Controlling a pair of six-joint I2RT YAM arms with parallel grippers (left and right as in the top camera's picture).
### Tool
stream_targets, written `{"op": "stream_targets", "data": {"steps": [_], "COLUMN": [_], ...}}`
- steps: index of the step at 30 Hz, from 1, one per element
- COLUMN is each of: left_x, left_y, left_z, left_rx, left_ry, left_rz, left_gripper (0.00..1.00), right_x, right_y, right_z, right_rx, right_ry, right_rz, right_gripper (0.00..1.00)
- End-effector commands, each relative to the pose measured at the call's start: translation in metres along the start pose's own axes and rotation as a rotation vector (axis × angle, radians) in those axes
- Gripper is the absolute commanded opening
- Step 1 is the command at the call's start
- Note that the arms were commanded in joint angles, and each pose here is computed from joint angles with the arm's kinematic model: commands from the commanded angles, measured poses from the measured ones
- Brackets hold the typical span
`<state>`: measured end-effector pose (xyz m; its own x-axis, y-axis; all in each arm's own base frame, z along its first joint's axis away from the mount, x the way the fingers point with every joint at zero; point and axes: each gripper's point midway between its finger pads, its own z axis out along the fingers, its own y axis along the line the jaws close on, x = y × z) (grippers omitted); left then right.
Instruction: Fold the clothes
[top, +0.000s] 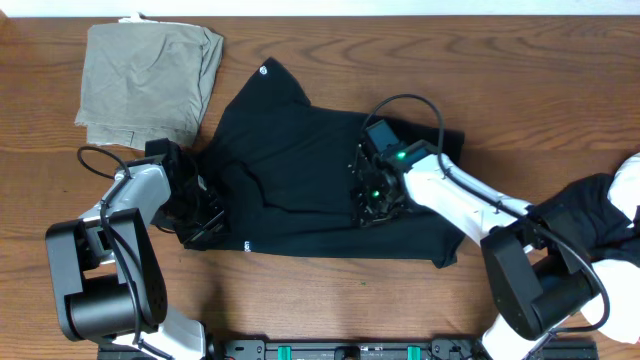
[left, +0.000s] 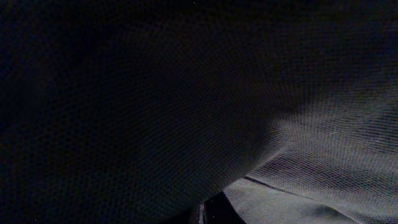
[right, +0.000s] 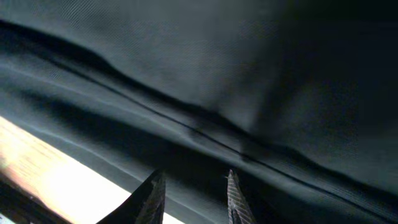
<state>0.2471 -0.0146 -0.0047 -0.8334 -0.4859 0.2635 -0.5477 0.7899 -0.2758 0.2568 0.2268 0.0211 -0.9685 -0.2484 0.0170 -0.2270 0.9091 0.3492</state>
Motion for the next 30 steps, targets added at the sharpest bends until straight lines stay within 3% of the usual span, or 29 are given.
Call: {"op": "stream_targets", "data": {"steps": [1,15,18,21,30], "left_x": [-0.004,-0.004,-0.005,-0.005,-0.005], "left_y": [0.026,0.026,0.026,0.026,0.026], "left_z": [0.007,0.007,0.007,0.007,0.007], "left_rx": [-0.118,-0.118,-0.117,-0.118,-0.117], "left_ry": [-0.003,-0.003,-0.006,-0.006,-0.006], "left_rz": [-0.007,-0.006,-0.006,-0.006,-0.006], "left_gripper": [0.06,0.06,0.06,0.06,0.06], "right_x": [0.006,0.012,0.012,0.01,0.001], "right_y": [0.006,0.011,0.005,0.0,-0.005], "right_z": [0.01,0.035,0.038,0.038,0.035], "right_rx": [-0.012,0.002,0.045,0.08,0.118], "right_ry": [0.029,0.073,0.066,0.053,0.018], "right_rz": [-0.009,-0.039,-0.046,-0.026,-0.013], "right_gripper": [0.32,0.29,0.2,0.03,0.01]}}
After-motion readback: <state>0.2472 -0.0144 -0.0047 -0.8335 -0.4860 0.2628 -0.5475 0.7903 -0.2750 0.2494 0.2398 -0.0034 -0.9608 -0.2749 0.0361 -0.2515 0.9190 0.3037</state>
